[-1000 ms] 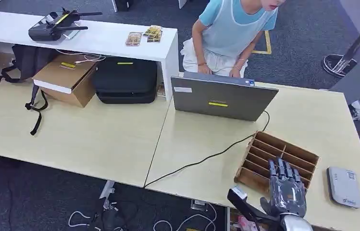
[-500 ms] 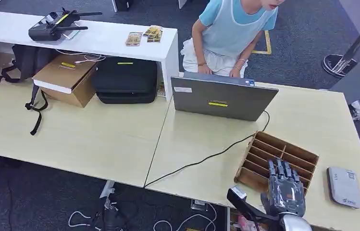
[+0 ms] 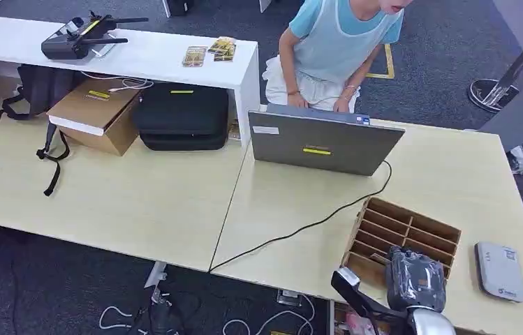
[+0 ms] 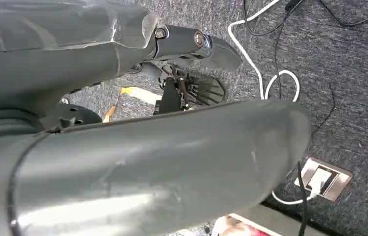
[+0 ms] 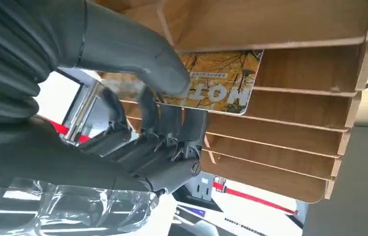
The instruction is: Pass the card to the sensor for recognition and then transmit it.
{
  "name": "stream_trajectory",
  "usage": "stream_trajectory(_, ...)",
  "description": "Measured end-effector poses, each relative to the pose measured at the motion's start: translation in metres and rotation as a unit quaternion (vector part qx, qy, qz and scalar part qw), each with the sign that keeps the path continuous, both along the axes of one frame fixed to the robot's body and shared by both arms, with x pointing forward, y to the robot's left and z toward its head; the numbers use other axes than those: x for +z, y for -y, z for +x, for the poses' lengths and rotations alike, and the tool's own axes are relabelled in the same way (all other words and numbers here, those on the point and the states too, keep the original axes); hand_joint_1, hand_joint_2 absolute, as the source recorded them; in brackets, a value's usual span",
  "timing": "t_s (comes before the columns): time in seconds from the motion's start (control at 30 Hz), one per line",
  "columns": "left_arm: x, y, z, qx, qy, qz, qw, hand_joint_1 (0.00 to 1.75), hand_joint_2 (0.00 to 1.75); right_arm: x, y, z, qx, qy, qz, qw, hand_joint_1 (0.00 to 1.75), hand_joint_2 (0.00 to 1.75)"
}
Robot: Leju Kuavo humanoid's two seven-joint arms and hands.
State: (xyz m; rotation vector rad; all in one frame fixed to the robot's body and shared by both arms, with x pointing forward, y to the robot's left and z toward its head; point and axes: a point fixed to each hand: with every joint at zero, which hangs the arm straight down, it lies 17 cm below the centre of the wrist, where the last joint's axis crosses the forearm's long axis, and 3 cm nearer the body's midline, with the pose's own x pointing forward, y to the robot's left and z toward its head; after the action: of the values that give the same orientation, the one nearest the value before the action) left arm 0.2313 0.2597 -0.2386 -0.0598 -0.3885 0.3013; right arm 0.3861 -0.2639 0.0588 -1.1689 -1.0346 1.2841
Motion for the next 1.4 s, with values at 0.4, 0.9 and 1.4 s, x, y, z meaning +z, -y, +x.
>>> stream_trajectory(0.4, 0.000, -0.002, -0.001, 0.006, -0.001, 0.001, 1.000, 0.00, 0.00, 0.002, -0.002, 0.002, 0.005, 0.006, 0.008, 1.000, 1.69, 1.75)
stream_trajectory(0.9, 0.000, -0.005, 0.000, 0.010, -0.001, 0.001, 1.000, 0.00, 0.00, 0.053, -0.019, 0.018, 0.044, 0.116, 0.058, 0.991, 1.75, 1.75)
stream_trajectory(1.4, 0.000, -0.003, 0.002, 0.001, 0.001, 0.003, 1.000, 0.00, 0.00, 0.132, -0.028, 0.030, 0.085, 0.251, 0.099, 0.959, 1.75, 1.75)
